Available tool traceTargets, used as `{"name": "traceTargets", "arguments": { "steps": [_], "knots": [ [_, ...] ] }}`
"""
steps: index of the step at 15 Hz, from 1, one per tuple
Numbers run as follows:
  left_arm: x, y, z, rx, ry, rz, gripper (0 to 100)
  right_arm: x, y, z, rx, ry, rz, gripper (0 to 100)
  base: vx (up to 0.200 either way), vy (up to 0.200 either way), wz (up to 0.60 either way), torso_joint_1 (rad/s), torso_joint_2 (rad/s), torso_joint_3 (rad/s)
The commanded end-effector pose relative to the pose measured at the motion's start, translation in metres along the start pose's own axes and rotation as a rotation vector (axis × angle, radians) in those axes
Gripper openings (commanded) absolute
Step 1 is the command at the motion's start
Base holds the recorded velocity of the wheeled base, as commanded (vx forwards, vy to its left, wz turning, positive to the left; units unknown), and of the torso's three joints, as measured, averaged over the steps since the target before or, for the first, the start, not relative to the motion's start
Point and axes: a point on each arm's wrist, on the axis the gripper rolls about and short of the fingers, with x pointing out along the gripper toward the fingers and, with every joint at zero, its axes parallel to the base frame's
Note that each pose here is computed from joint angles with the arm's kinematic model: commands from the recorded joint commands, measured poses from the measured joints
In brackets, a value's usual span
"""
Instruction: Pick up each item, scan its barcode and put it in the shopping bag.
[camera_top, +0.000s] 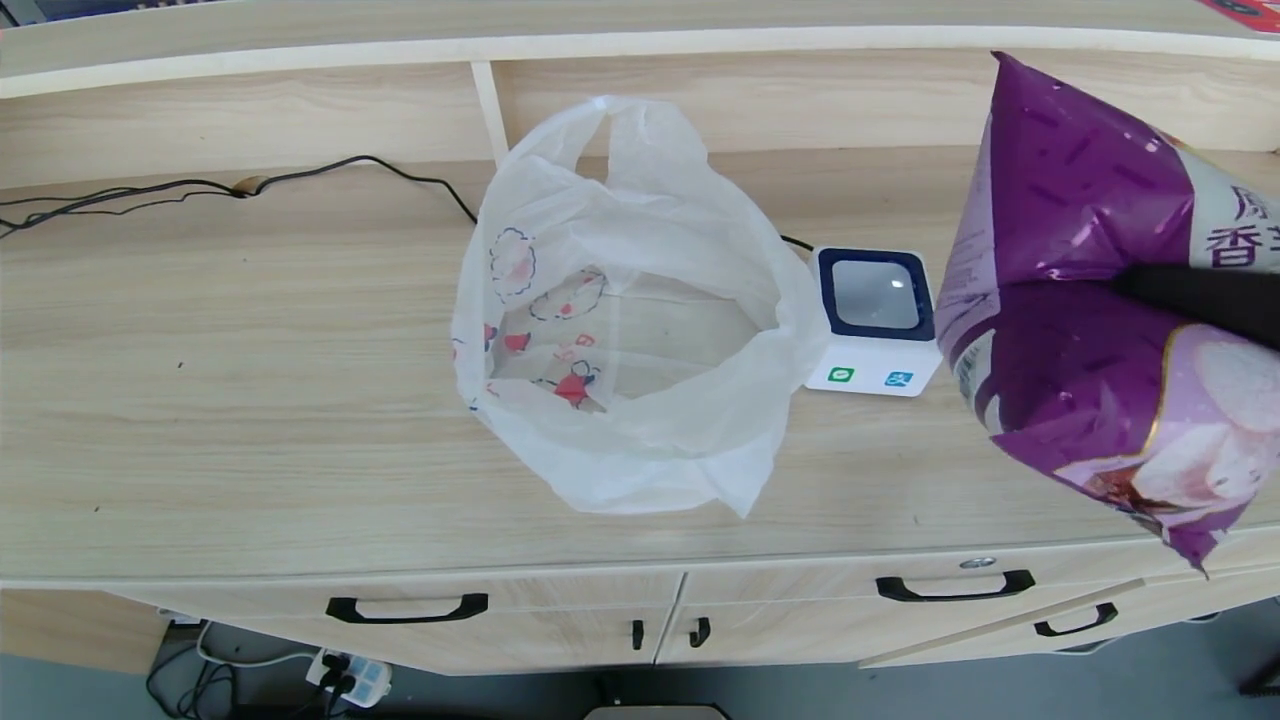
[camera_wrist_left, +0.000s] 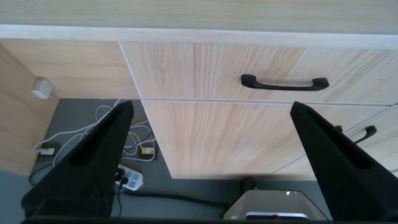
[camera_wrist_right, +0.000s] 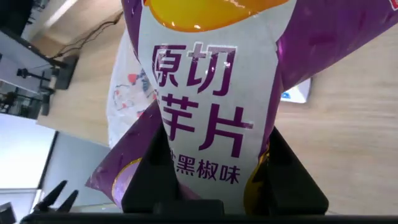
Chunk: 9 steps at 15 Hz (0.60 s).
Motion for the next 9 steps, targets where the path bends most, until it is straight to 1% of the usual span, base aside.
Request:
{"name": "traceTargets", "arguments": {
  "steps": [1,2,3,4,5,6,7,8,9],
  "knots": [
    [0.0,0.0,0.0,0.0,0.001,0.0,100,-0.019,0.011,-0.035,0.063,0.048,0.177,0,0.0,0.0,0.0,0.0,0.0,0.0],
    [0.0,0.0,0.0,0.0,0.001,0.0,100,-0.02,0.011,-0.044,0.092,0.072,0.209,0,0.0,0.0,0.0,0.0,0.0,0.0],
    [0.0,0.0,0.0,0.0,0.001,0.0,100,-0.023,0.012,-0.057,0.13,0.134,0.252,0,0.0,0.0,0.0,0.0,0.0,0.0],
    [0.0,0.0,0.0,0.0,0.001,0.0,100,-0.022,0.014,-0.061,0.172,0.172,0.283,0,0.0,0.0,0.0,0.0,0.0,0.0],
    [0.0,0.0,0.0,0.0,0.001,0.0,100,-0.018,0.018,-0.061,0.245,0.205,0.31,0,0.0,0.0,0.0,0.0,0.0,0.0],
    [0.0,0.0,0.0,0.0,0.001,0.0,100,-0.017,0.021,-0.06,0.37,0.233,0.347,0,0.0,0.0,0.0,0.0,0.0,0.0],
    [0.0,0.0,0.0,0.0,0.002,0.0,100,-0.017,0.023,-0.059,0.479,0.246,0.389,0,0.0,0.0,0.0,0.0,0.0,0.0],
    [0.0,0.0,0.0,0.0,0.001,0.0,100,-0.014,0.022,-0.061,0.552,0.252,0.419,0,0.0,0.0,0.0,0.0,0.0,0.0],
    [0.0,0.0,0.0,0.0,0.001,0.0,100,-0.003,0.023,-0.063,0.59,0.242,0.439,0,0.0,0.0,0.0,0.0,0.0,0.0]
  ]
}}
